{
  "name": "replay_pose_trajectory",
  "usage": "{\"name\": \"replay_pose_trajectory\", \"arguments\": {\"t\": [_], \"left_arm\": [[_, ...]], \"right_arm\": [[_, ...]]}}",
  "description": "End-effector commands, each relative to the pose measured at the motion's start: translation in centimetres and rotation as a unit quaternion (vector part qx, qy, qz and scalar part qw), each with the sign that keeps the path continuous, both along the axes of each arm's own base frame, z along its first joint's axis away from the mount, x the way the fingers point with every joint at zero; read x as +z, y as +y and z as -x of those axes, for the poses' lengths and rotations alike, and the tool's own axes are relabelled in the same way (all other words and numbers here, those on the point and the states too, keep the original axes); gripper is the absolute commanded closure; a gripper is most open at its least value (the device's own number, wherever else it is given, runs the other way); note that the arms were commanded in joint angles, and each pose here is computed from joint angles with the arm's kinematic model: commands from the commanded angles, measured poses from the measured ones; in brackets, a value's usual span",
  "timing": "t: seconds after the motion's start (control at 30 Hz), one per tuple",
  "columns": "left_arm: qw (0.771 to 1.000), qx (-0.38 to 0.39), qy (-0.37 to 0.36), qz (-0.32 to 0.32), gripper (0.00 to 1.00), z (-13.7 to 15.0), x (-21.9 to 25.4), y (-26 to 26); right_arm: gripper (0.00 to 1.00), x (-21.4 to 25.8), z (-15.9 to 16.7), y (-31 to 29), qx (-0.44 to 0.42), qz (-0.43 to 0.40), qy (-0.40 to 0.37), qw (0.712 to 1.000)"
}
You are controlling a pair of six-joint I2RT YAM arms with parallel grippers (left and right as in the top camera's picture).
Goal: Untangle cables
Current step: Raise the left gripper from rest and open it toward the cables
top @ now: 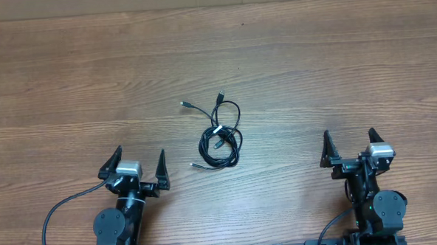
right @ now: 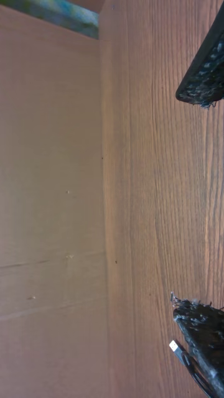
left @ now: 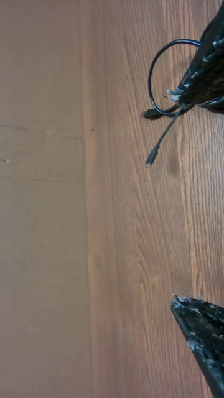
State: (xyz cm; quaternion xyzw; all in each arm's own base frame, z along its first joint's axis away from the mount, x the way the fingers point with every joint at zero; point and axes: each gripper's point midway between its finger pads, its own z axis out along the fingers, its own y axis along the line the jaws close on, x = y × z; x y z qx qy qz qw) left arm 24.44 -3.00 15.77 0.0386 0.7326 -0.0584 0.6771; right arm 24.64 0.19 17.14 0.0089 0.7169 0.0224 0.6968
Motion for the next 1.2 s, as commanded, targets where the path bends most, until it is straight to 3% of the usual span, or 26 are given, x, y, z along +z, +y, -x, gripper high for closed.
{"name": "replay_pose_trajectory", "arguments": {"t": [0.0, 0.4, 1.17], "left_arm": [[0.986, -0.053, 0.156, -0.028, 0.0, -1.3, 8.5, -1.8], [0.979, -0.064, 0.193, -0.026, 0.0, -1.9, 7.7, -2.2], [0.98, -0.083, 0.178, -0.017, 0.01, -2.2, 8.5, -2.9]], "right_arm": [[0.0, -0.2, 0.0, -0.1, -0.003, 0.002, -0.002, 1.0], [0.0, -0.2, 0.0, -0.1, -0.003, 0.002, -0.002, 1.0], [0.0, -0.2, 0.0, -0.1, -0.003, 0.002, -0.002, 1.0]]}}
